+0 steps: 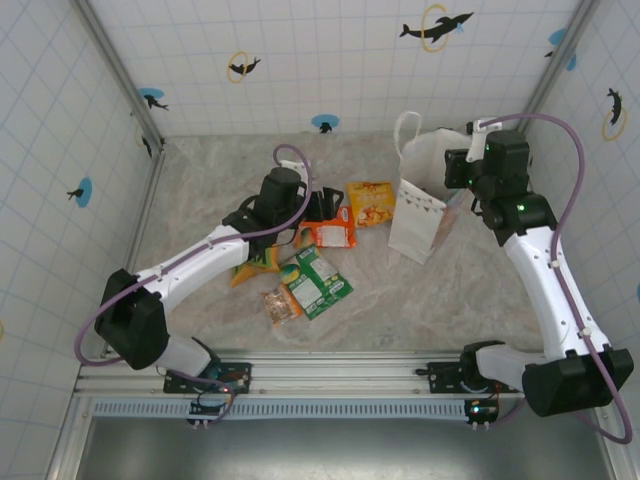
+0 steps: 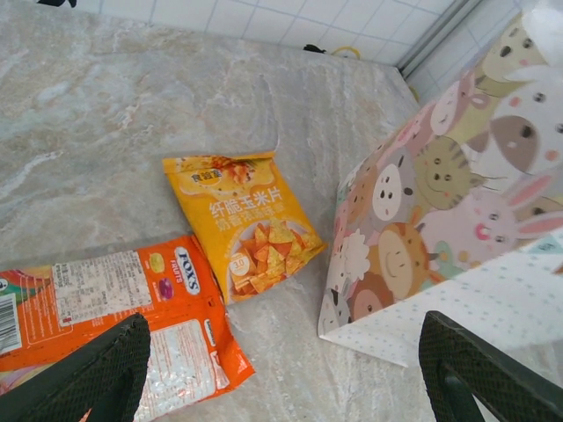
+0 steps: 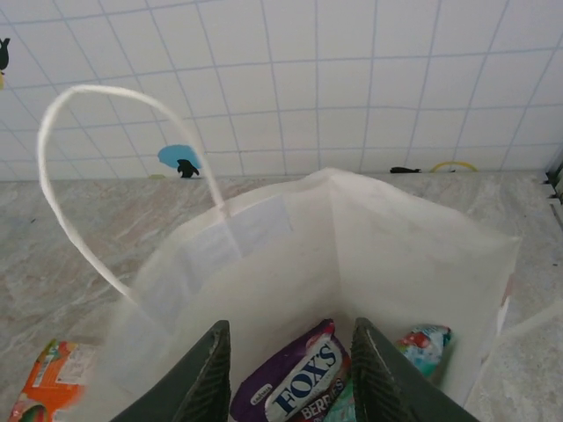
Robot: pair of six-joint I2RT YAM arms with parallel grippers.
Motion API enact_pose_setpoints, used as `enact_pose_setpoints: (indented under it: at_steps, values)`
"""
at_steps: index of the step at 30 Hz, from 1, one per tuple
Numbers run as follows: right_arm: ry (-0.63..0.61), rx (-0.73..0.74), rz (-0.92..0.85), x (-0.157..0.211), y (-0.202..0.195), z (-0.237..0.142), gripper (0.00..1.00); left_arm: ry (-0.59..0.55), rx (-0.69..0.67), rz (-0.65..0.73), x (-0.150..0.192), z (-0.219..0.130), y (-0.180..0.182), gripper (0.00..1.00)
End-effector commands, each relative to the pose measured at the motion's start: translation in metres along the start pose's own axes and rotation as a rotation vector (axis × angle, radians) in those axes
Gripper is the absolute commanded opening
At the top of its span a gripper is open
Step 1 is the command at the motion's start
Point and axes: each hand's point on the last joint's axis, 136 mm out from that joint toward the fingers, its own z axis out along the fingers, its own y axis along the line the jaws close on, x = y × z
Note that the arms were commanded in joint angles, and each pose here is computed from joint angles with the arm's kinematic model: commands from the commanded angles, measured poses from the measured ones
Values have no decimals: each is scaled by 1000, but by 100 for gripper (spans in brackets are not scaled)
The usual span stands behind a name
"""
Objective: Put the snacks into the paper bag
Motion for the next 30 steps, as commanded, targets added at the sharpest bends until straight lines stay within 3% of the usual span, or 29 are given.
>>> enact_pose_setpoints:
  at_steps: [1,12,30]
  values:
    - [-66,-32,26,-24,7,-26,41,21,11,-3,-2,0,-2,81]
    - [35,-186,22,0,56,-53,44,121,39,-102,27,-4,4,80]
    - [248,-370,-98,101,155,-71,45,286,-47,-299,96,-41,62,77]
